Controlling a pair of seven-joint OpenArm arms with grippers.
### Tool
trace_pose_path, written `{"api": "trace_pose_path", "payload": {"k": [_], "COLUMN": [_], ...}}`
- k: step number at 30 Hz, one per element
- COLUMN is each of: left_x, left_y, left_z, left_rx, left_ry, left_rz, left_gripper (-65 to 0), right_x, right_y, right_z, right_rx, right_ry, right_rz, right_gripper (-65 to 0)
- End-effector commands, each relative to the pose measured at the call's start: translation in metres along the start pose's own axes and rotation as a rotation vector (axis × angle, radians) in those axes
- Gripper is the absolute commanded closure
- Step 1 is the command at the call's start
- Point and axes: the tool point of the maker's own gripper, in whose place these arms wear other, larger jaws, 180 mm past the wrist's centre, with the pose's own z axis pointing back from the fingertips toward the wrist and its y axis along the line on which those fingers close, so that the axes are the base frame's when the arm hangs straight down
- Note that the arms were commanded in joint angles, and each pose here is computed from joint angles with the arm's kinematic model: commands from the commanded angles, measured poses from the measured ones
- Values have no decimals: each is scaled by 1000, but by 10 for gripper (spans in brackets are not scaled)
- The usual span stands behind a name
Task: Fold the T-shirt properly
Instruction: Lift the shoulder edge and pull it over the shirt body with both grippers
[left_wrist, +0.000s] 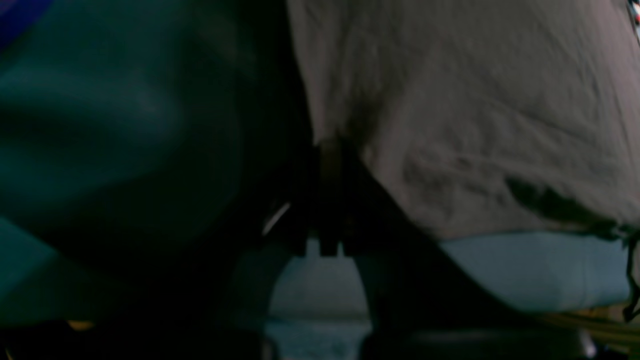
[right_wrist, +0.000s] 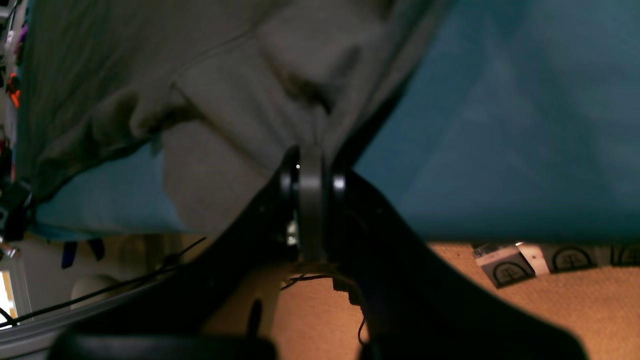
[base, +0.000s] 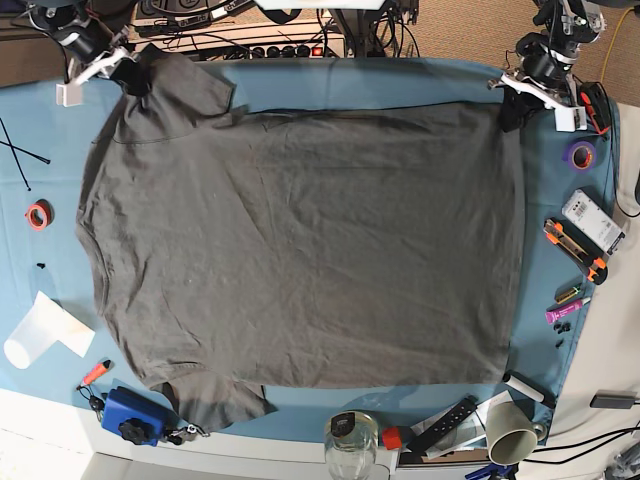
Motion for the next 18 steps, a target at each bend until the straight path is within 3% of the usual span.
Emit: {"api": "trace_pose_path", "payload": {"k": [1,8,18], "left_x": [-3,17,-4], "left_y": [0,3,8], "left_z": [5,30,49], "left_rx": [6,52,79], "left_ry": [27,8,68], "left_rz": [-28,-99,-97], "left_gripper": [0,0,0], "right_x": [-1,6,-15], "right_y": [-8,-14,-13], "right_z": [10,25,43], "right_rx": [-30,-33,-19], "right_ry": [19,2,38], "right_rz": [0,-16,-62], "right_gripper": [0,0,0]}}
